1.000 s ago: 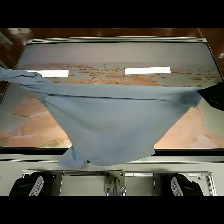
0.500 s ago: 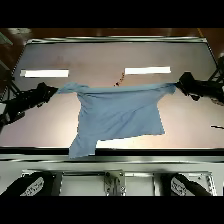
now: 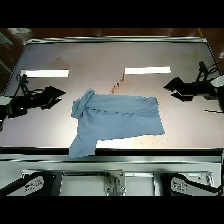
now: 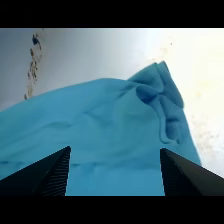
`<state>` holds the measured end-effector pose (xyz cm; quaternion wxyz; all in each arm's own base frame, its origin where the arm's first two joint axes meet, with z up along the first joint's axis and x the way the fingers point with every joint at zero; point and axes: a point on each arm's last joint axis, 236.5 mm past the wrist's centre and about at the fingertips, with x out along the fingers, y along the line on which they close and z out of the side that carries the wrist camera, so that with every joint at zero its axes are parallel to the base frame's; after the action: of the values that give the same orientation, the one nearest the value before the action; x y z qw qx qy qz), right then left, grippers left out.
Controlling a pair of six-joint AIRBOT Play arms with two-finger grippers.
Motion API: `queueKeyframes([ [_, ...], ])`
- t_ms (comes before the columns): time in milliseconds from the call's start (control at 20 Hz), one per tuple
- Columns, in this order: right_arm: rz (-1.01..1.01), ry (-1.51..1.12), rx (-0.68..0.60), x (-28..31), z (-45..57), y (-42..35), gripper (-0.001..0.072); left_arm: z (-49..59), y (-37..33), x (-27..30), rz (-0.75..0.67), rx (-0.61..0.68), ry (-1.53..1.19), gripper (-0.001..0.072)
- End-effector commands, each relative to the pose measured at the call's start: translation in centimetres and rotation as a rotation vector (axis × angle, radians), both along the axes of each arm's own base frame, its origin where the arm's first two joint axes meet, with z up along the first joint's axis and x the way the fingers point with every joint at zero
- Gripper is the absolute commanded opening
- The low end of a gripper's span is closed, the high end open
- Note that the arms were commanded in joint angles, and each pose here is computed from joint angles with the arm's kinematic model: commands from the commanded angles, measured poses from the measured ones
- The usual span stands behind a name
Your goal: Fold the shirts.
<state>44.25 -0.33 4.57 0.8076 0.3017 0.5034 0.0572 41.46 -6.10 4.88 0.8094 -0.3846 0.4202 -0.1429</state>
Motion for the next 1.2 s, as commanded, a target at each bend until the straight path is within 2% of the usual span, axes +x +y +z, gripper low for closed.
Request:
queueKeyframes([
  [0,0.103,0.188,-0.045,-6.4,1.7,-5.5,0.0668,-0.8,6.9,-8.7,-0.144,0.091,0.29,0.0378],
  [150,0.115,0.369,0.022,-11.9,-0.4,-7.3,0.0667,-3.9,11.5,-17.5,-0.116,0.182,0.589,0.0382],
  [200,0.119,0.415,0.052,-13.2,-1.6,-7.0,0.0668,-4.9,11.2,-18.5,-0.074,0.155,0.609,0.0442],
  [250,0.127,0.441,0.082,-14.0,-2.8,-6.4,0.0667,-6.1,9.9,-19.4,-0.068,0.112,0.617,0.0571],
  [300,0.135,0.455,0.124,-14.5,-3.9,-5.3,0.0667,-7.5,8.0,-20.5,-0.099,0.062,0.639,0.0613],
  [400,0.137,0.437,0.209,-14.5,-5.1,-3.4,0.0667,-10.1,5.0,-22.9,-0.156,0.002,0.708,0.0613],
  [500,0.115,0.409,0.242,-13.9,-5.7,-2.7,0.0667,-11.9,2.5,-24.2,-0.194,-0.026,0.733,0.0603],
  [750,0.097,0.377,0.226,-13.1,-6.1,-3.1,0.0666,-13.8,-1.8,-23.7,-0.245,-0.043,0.682,0.0589],
  [1150,0.087,0.357,0.209,-12.6,-6.3,-3.5,0.0666,-17.0,-4.5,-25.7,-0.371,-0.022,0.814,0.0584],
])
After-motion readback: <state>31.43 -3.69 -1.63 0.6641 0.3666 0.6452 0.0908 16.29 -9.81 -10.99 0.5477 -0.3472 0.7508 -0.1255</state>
